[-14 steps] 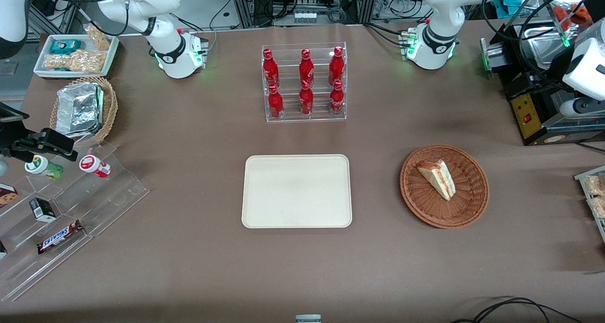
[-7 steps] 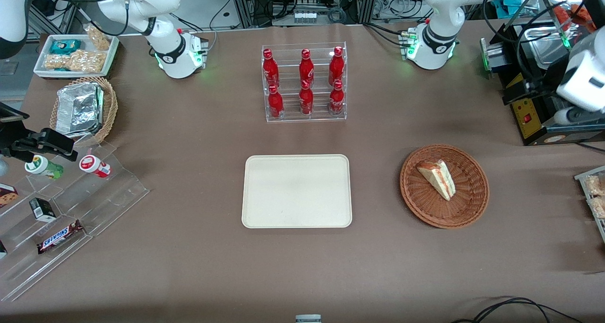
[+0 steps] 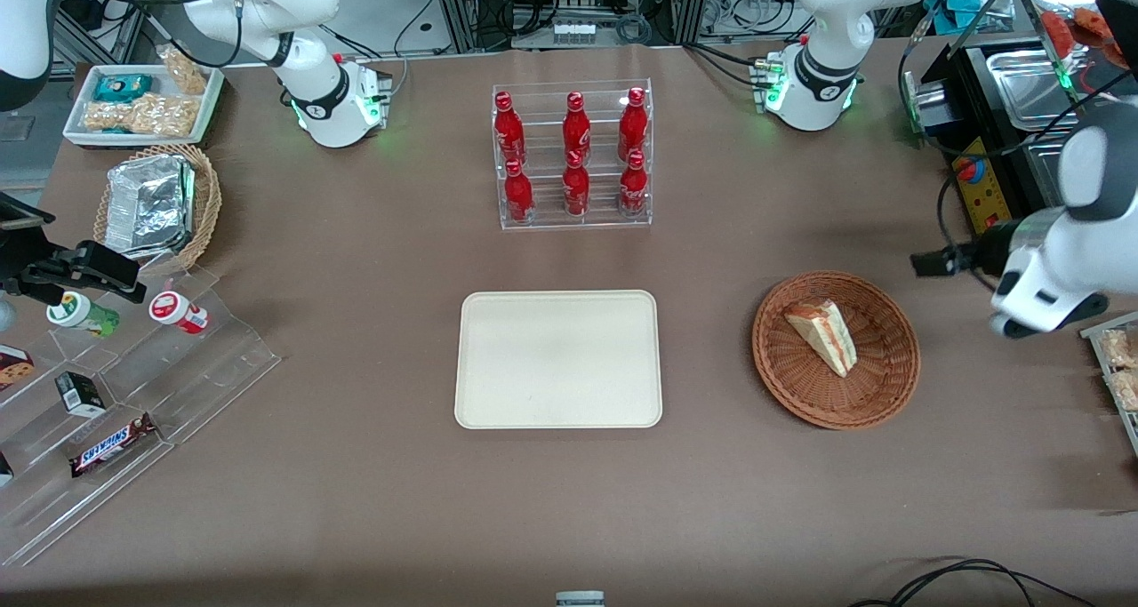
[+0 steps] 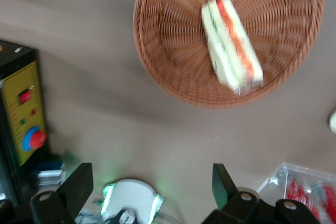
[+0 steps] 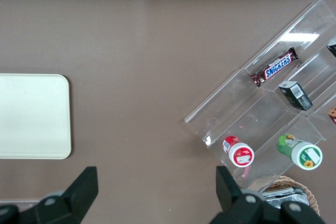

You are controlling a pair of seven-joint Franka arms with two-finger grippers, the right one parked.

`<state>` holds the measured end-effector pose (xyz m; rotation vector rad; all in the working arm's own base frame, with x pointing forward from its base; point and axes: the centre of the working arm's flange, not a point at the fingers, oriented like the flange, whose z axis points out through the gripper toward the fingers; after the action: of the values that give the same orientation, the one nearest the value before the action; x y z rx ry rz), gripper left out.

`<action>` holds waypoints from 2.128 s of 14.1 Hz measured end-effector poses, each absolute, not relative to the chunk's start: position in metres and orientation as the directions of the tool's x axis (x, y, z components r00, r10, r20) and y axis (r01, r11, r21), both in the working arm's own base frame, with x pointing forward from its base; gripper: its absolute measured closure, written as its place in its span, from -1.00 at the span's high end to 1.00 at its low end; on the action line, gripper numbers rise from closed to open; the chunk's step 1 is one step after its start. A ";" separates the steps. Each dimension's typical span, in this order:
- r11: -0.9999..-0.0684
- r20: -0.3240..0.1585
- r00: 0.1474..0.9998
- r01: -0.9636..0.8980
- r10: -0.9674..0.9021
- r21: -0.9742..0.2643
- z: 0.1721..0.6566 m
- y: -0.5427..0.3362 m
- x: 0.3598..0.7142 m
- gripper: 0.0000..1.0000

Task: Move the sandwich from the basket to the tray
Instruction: 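Lower the open left gripper onto the sandwich in the woven basket, then close the left gripper on the wrapped sandwich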

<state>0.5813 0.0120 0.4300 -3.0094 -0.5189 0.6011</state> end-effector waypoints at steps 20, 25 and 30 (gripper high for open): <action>-0.744 -0.188 0.729 0.668 0.658 -0.016 0.331 -0.084 0.584 1.00; -0.732 -0.204 0.712 0.681 0.672 -0.031 0.289 -0.076 0.590 1.00; -0.725 -0.204 0.706 0.688 0.679 -0.030 0.257 -0.074 0.593 1.00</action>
<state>0.5928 -0.0742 0.2566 -2.9461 -1.1813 0.3215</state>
